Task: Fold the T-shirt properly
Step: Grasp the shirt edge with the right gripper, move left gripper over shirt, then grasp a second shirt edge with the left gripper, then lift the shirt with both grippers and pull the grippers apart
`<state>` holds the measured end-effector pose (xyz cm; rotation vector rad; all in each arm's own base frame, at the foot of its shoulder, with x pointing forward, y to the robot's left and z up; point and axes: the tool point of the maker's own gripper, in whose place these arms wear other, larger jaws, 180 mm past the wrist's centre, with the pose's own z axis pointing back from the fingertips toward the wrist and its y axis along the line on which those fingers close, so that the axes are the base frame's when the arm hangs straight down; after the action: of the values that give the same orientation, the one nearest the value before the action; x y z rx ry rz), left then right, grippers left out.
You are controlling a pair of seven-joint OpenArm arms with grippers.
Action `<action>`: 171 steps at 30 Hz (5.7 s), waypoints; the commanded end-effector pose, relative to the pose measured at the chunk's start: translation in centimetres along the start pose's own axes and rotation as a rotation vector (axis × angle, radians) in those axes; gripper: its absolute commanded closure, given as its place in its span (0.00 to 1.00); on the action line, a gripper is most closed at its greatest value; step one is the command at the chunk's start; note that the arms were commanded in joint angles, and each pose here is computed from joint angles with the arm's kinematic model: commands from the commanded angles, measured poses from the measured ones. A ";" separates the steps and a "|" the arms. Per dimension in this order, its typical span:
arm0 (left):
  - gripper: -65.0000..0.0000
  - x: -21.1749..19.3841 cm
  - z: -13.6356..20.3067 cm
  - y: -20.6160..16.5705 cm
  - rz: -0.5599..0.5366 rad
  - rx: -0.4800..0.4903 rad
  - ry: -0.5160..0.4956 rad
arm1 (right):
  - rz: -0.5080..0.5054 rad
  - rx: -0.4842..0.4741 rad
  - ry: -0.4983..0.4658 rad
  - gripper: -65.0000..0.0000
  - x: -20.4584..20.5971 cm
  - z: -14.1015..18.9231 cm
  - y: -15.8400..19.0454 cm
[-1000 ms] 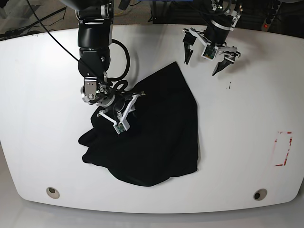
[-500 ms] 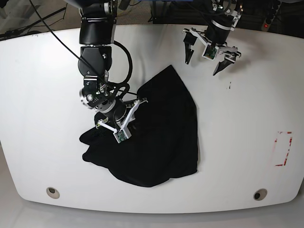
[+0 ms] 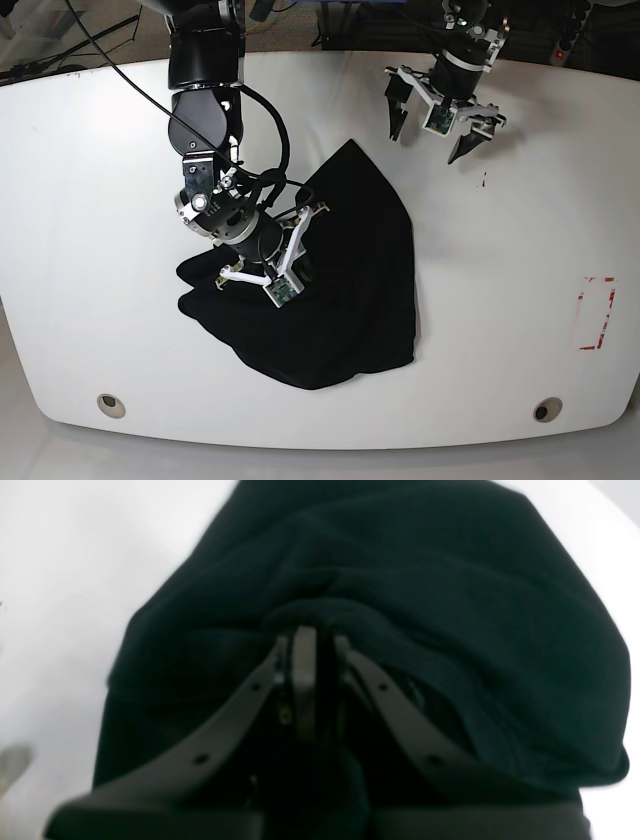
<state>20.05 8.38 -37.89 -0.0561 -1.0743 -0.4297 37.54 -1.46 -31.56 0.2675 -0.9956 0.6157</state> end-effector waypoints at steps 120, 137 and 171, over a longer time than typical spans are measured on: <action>0.20 0.4 -0.9 -5.2 0.019 -0.155 0.061 | 0.095 -0.142 -0.186 1.00 9.0 2.9 -6.0; 0.20 -4.9 -1.1 -3.6 0.094 -0.142 0.188 | 0.093 -0.141 -0.184 1.00 8.9 2.9 -6.0; 1.00 -2.6 -3.8 9.4 0.088 0.150 0.313 | 0.143 -0.185 -0.261 1.00 13.2 3.9 -7.5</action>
<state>24.57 16.29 -41.77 0.0713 -0.7556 -0.2760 43.71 -4.73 -20.90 0.1169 -1.2332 0.6246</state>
